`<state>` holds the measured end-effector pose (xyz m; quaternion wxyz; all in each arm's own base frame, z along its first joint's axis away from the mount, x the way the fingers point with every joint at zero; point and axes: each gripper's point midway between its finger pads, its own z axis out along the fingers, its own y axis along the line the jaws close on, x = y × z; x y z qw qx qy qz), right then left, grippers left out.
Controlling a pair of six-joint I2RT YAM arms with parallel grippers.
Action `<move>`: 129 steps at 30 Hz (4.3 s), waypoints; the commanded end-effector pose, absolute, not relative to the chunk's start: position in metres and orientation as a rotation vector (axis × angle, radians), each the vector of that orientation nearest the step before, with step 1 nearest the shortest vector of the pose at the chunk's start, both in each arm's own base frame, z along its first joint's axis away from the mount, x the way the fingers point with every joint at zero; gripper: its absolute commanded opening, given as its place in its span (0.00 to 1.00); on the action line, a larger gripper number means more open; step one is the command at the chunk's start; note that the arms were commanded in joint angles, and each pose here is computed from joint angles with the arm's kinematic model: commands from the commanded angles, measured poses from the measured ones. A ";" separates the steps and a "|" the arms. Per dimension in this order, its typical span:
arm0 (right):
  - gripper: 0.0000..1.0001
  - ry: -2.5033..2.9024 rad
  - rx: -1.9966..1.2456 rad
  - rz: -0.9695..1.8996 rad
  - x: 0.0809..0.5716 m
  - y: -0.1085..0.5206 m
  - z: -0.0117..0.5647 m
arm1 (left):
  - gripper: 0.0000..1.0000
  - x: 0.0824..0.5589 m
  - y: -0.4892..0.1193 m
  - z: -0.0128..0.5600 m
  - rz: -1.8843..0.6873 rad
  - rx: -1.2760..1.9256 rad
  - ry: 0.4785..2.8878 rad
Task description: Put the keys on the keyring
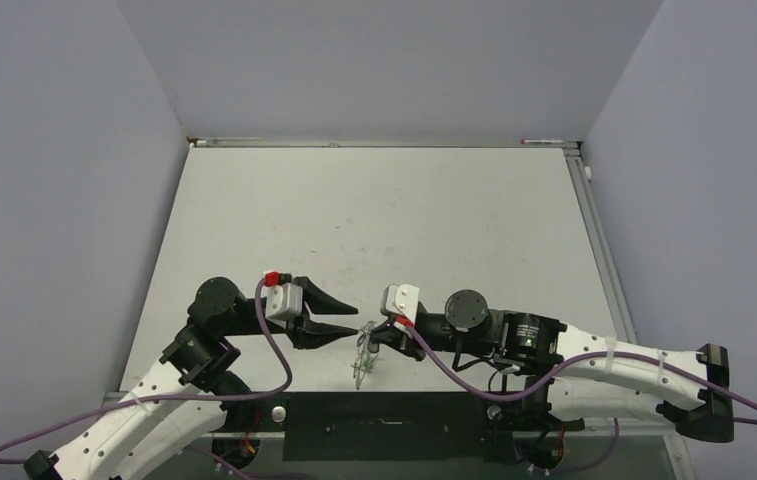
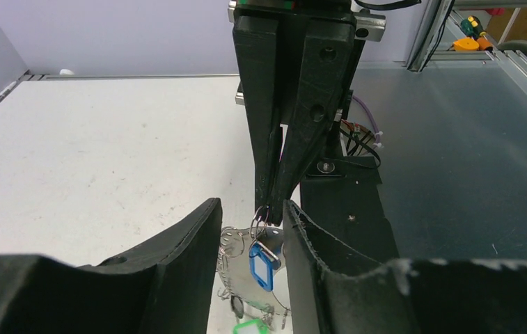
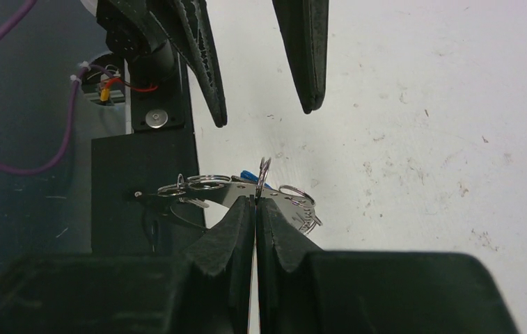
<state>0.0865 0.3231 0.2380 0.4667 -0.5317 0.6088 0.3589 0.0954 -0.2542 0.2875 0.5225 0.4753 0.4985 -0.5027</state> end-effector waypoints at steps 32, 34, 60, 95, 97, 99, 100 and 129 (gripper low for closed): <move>0.05 1.282 -1.222 0.987 0.081 0.330 0.314 | 0.23 0.084 -0.262 0.278 -1.212 1.252 1.126; 0.05 1.278 -1.224 0.990 0.080 0.330 0.315 | 0.22 0.084 -0.262 0.277 -1.207 1.256 1.123; 0.26 1.327 -1.238 0.942 0.087 0.331 0.310 | 0.00 0.101 -0.252 0.285 -1.091 1.193 1.186; 0.11 1.401 -1.500 0.748 0.101 0.355 0.277 | 0.00 0.105 -0.252 0.275 -1.076 1.217 1.267; 0.08 1.409 -1.509 0.752 0.099 0.356 0.274 | 0.00 0.105 -0.252 0.275 -1.075 1.217 1.267; 0.06 1.419 -1.519 0.751 0.099 0.356 0.270 | 0.00 0.105 -0.252 0.275 -1.075 1.217 1.267; 0.05 1.423 -1.522 0.752 0.099 0.357 0.269 | 0.00 0.105 -0.252 0.274 -1.076 1.217 1.268; 0.05 1.045 -1.113 1.029 0.080 0.345 0.338 | 0.41 0.097 -0.238 0.318 -1.111 1.094 1.090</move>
